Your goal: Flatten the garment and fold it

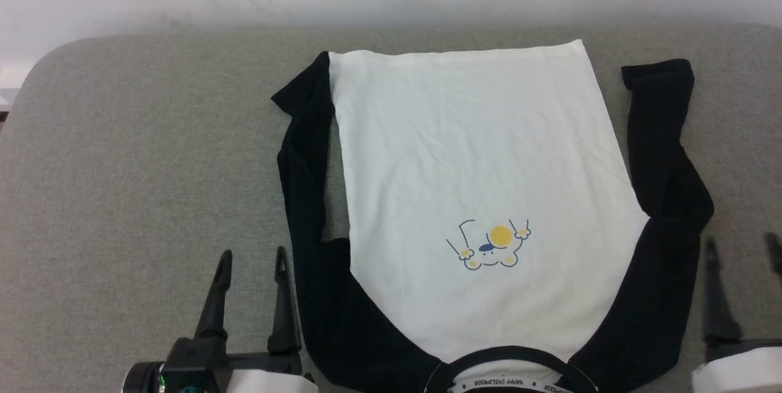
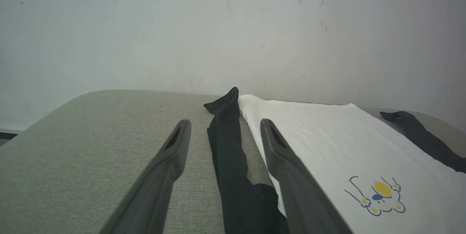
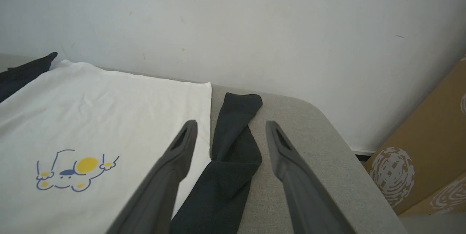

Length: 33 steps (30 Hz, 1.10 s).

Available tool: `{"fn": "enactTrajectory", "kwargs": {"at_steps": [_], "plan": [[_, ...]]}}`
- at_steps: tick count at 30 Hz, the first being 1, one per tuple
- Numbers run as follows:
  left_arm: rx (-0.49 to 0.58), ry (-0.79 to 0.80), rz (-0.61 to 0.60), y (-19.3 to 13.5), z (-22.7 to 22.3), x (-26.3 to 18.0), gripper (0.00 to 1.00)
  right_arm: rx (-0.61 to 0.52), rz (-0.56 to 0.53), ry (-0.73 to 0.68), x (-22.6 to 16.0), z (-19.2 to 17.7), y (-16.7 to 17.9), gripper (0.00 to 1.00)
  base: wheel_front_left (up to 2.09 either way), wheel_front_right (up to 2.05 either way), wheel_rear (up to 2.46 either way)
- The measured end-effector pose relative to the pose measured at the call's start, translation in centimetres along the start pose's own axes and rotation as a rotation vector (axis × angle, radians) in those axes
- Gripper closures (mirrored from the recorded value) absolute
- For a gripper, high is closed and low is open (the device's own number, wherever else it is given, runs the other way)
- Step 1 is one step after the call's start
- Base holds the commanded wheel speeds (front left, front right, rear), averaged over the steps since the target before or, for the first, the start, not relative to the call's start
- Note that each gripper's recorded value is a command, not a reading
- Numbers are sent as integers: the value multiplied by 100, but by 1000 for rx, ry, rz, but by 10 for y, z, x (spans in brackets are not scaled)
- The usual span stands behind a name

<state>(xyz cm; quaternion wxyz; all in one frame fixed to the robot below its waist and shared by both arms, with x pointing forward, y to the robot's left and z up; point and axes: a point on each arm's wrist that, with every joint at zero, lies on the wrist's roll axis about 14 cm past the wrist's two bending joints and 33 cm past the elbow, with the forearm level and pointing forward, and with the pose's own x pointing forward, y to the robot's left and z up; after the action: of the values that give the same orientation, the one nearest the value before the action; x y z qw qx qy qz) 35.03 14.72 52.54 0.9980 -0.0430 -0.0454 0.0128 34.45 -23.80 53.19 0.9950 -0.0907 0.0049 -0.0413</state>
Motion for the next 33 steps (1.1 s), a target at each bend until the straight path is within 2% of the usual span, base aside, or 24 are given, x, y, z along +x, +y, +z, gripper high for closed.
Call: {"fn": "enactTrajectory", "kwargs": {"at_steps": [7, 11, 17, 22, 24, 28, 33], "plan": [[6, 4, -2, 7, -7, 11, 0, 19, 16, -2, 7, -9, 8, 0, 0, 0, 0], [30, -20, -89, 4, -3, 28, 0, 22, 16, -35, 18, 0, 9, 0, 0, 0, 0], [130, -65, -201, 4, 39, 97, 0, 29, 25, -75, 41, 9, 15, 0, 0, 0, 0], [266, -44, -278, 4, 66, 160, 0, 31, 39, -95, 63, 10, 22, 0, 0, 0, 0], [269, -22, -290, 2, 71, 184, 0, 32, 42, -84, 72, 4, 23, 0, 0, 0, 0], [267, 73, -316, -4, 58, 228, 0, 24, 54, -56, 88, -11, 26, 0, 0, 0, 0], [320, 282, -364, -6, -2, 260, 0, 15, 77, -6, 105, -37, 32, 0, 0, 0, 0]]}}
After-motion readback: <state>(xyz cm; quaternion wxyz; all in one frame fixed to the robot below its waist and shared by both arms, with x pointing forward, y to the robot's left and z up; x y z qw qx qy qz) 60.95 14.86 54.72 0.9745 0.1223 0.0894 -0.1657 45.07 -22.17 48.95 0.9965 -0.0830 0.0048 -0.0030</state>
